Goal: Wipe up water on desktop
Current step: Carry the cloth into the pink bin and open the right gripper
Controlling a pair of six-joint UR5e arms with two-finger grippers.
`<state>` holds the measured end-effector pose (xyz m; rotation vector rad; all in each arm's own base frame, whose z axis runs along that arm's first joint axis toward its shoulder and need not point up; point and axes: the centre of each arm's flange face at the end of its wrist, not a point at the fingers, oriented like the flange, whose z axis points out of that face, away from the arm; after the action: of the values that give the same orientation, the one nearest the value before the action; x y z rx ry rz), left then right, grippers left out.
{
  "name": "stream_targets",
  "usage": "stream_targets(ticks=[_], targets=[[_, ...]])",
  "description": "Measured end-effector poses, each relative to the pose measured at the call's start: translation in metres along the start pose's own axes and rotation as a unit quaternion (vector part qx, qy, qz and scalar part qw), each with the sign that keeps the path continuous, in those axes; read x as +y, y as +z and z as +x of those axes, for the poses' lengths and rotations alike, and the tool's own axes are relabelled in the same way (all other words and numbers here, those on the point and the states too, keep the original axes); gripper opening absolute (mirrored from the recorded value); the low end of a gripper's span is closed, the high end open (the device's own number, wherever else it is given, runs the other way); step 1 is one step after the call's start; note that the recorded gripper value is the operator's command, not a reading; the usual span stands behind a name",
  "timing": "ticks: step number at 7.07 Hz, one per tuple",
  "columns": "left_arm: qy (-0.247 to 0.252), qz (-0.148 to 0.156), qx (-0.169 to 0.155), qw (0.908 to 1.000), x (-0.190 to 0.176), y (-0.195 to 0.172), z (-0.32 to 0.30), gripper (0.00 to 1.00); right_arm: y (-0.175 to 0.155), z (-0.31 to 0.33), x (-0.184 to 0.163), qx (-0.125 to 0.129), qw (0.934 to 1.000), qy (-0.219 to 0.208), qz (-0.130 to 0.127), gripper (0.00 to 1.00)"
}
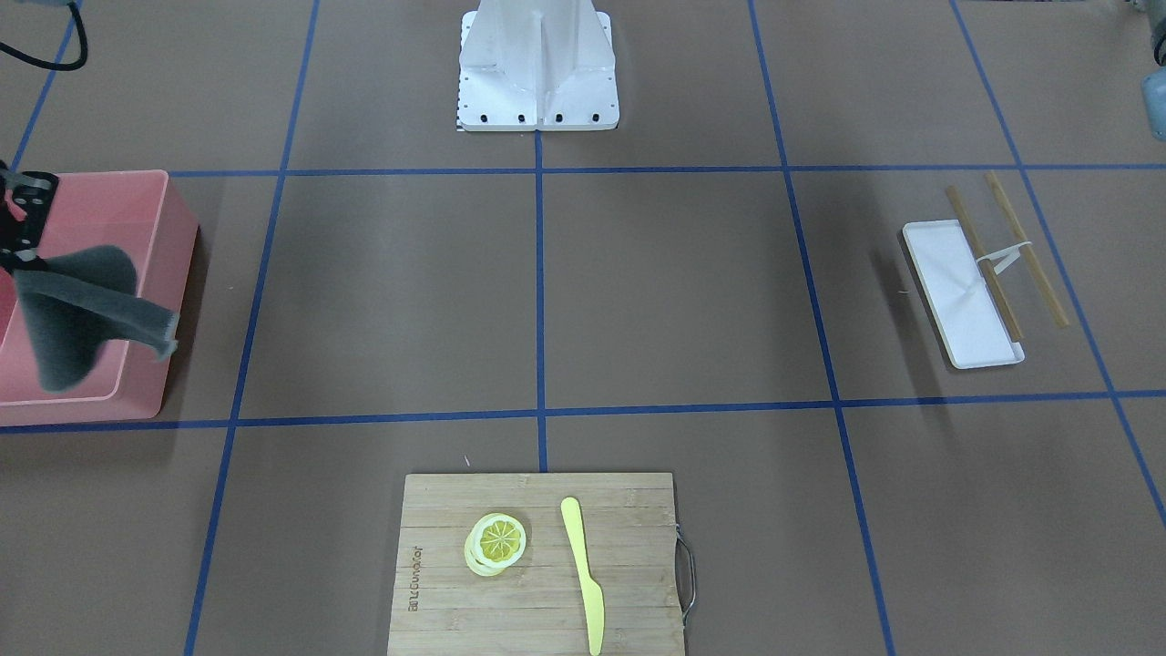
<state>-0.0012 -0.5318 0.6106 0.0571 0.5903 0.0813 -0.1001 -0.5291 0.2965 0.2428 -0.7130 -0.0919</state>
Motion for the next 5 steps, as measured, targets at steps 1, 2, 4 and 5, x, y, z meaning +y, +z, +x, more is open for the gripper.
stream_targets(ticks=[1,2,4,5], targets=[[0.001,0.001,0.000,1.0000,0.000,-0.001,0.001,0.99,0.007,0.048,0.020,0.016,0.9996,-0.012,-0.019,0.00],[0.001,0.001,0.000,1.0000,0.000,-0.001,0.001,0.99,0.020,0.081,0.041,0.023,0.9987,-0.013,-0.043,0.00],[0.001,0.000,0.000,1.0000,0.001,0.000,0.000,0.99,0.043,0.108,0.066,0.026,0.9967,-0.002,-0.077,0.00],[0.001,-0.001,0.000,1.0000,0.002,0.000,0.000,0.99,0.051,0.107,0.071,0.025,0.9959,-0.004,-0.086,0.54]])
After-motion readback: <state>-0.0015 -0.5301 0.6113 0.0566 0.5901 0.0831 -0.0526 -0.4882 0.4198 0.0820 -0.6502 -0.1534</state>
